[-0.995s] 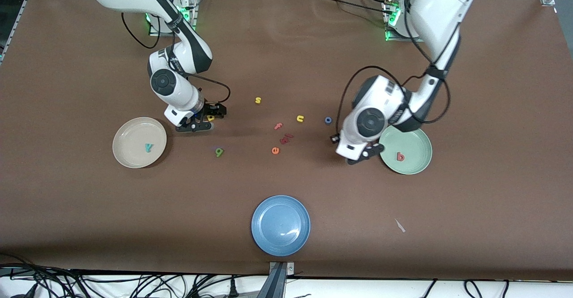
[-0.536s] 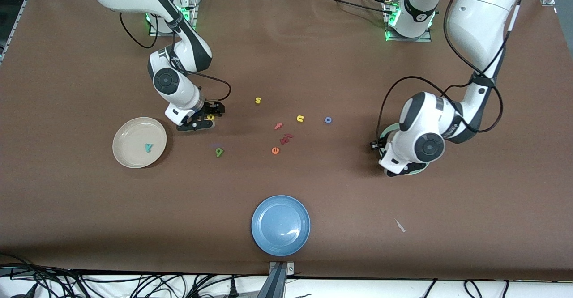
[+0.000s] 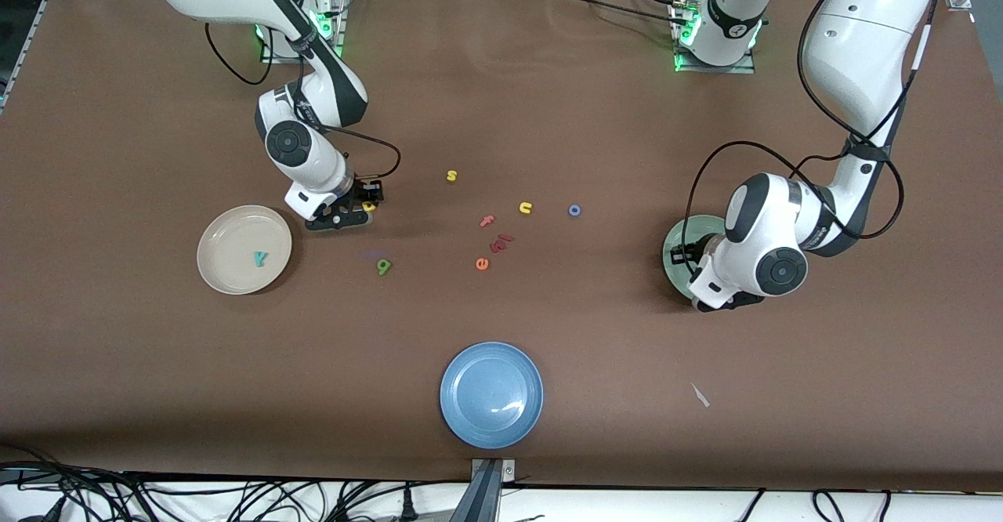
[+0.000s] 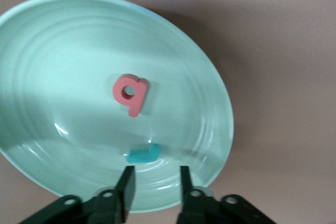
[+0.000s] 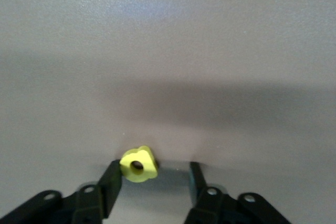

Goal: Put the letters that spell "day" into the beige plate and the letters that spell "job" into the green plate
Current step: 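Drop the teal letter on the green plate while the right gripper grasps the yellow a, then grasp the blue o with the left gripper while the right gripper carries the a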

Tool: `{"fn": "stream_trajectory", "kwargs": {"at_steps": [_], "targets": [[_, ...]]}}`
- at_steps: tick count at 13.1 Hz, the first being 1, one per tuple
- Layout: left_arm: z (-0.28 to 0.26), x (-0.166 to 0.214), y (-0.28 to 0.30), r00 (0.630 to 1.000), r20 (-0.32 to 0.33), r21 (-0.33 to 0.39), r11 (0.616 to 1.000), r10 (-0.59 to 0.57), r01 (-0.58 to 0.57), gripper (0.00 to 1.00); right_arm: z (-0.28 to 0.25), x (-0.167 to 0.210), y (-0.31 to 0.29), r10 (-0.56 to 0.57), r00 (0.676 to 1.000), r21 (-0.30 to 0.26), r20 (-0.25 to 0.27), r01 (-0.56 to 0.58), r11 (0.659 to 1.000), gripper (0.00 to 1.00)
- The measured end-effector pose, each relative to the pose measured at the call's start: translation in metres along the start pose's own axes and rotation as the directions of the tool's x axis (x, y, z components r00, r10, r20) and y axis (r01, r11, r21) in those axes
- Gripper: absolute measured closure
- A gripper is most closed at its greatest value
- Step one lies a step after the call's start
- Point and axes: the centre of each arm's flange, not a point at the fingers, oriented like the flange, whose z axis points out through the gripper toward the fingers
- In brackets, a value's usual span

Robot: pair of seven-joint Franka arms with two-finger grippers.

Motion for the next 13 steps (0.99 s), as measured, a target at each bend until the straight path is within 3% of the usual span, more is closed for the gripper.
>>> {"fn": "stream_trajectory", "kwargs": {"at_steps": [5,9,13], "targets": [[-0.002,-0.052,0.103,0.994,-0.018,-0.001,0.995,-0.104,0.104,0.00,0.000,-0.003,-0.012,0.018,1.000,-0.003,-0.001,-0.018,1.000,0.54],[0.009,-0.108,0.191,0.975,-0.071,-0.040,0.977,-0.211,0.209,0.00,0.000,-0.003,-0.012,0.025,1.000,-0.003,-0.001,-0.025,1.000,0.60],[0.033,-0.141,0.226,0.963,-0.096,-0.057,0.968,-0.251,0.246,0.00,-0.002,-0.003,-0.014,0.024,1.000,-0.002,-0.004,-0.024,1.000,0.70]]}}
